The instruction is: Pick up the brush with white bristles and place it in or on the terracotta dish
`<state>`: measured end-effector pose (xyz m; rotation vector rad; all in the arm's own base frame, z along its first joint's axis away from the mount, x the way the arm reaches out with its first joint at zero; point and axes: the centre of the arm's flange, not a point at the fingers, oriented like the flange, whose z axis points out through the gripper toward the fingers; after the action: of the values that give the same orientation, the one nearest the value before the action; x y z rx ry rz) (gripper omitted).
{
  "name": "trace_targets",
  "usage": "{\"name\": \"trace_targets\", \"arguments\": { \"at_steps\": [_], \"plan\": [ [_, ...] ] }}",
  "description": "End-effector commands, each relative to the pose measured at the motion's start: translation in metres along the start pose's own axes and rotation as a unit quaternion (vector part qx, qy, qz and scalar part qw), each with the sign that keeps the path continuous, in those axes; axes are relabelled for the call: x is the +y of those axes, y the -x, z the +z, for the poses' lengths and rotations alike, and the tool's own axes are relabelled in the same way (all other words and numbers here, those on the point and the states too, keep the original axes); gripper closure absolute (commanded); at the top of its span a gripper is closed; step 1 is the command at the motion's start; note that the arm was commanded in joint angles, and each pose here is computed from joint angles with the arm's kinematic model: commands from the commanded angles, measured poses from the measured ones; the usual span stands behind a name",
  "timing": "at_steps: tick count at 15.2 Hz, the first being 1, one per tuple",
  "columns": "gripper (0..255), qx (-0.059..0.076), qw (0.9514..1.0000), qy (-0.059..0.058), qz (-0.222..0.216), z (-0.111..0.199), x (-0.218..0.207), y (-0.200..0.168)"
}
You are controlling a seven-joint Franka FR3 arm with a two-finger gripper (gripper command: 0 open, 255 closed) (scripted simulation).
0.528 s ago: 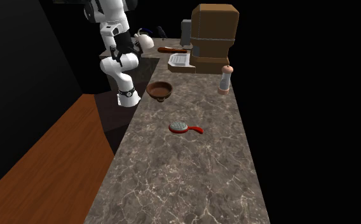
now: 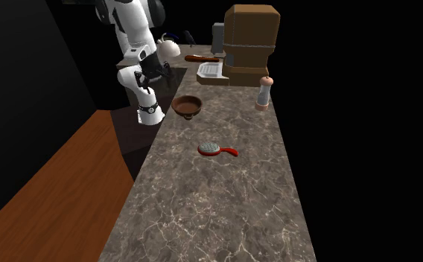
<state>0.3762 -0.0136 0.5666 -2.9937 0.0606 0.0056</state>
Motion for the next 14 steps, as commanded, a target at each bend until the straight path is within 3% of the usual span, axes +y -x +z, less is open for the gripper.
{"name": "trace_targets", "arguments": {
  "at_steps": [1,7,14],
  "plan": [
    [0,0.001,0.9997,-0.009,-0.021,0.012,0.006,-0.024],
    [0,0.0,0.9961,-0.035,-0.081,0.051,0.006,-0.093],
    [0,-0.001,0.9863,-0.065,-0.151,0.098,-0.006,-0.173]
  ]
}}
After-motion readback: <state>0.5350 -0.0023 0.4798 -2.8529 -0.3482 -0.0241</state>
